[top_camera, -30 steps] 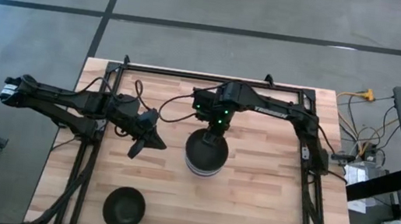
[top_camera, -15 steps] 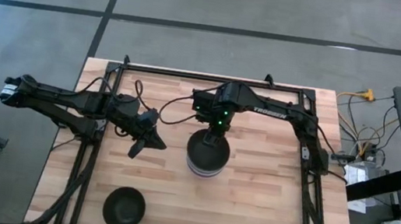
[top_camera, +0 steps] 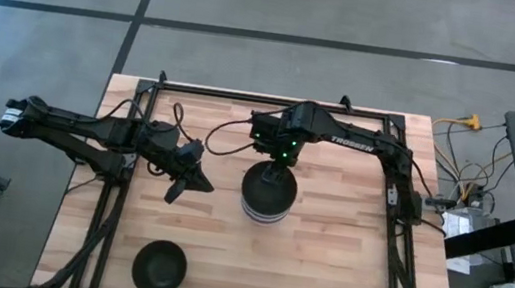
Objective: Nest bowls inside each other
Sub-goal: Stack the black bowl on the white bowl
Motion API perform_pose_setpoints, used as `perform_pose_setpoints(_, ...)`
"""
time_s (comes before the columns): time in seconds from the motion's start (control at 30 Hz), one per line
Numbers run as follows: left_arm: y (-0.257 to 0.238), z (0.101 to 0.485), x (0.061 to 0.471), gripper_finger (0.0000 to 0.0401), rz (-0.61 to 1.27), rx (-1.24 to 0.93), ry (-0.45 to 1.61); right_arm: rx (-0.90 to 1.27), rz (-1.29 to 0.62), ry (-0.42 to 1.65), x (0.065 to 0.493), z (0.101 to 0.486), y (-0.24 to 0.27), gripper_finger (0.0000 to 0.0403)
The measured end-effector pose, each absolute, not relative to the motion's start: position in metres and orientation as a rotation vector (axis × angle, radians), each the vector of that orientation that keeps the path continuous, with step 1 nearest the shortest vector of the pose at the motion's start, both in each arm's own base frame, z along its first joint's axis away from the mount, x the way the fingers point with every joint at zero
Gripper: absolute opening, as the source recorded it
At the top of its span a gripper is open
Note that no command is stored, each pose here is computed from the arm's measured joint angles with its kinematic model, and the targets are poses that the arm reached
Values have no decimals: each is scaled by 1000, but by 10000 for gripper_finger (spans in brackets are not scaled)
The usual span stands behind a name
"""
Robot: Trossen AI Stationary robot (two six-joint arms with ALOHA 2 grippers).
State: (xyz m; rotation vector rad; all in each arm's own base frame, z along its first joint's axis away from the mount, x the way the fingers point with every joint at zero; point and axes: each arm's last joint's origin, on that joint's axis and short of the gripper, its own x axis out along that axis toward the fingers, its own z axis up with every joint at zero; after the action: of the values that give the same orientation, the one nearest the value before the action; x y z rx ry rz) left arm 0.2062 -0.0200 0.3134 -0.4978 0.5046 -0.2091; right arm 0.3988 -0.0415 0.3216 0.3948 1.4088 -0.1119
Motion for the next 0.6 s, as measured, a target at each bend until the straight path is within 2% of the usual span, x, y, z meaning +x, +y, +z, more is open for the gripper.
perform_pose_setpoints(0.17, -20, 313, 206, 0, -209, -497, 504, 384, -144, 1367, 391, 335, -41, 188)
perform_pose_setpoints(0.37, -20, 313, 206, 0, -210, -497, 504, 370, -149, 1301, 383, 351, -41, 183)
perform_pose_setpoints(0.5, -20, 313, 206, 0, -210, -497, 504, 386, -157, 1263, 382, 357, -41, 151)
perform_pose_setpoints(0.6, -20, 313, 206, 0, -210, -497, 503, 410, -175, 1261, 381, 357, -41, 99)
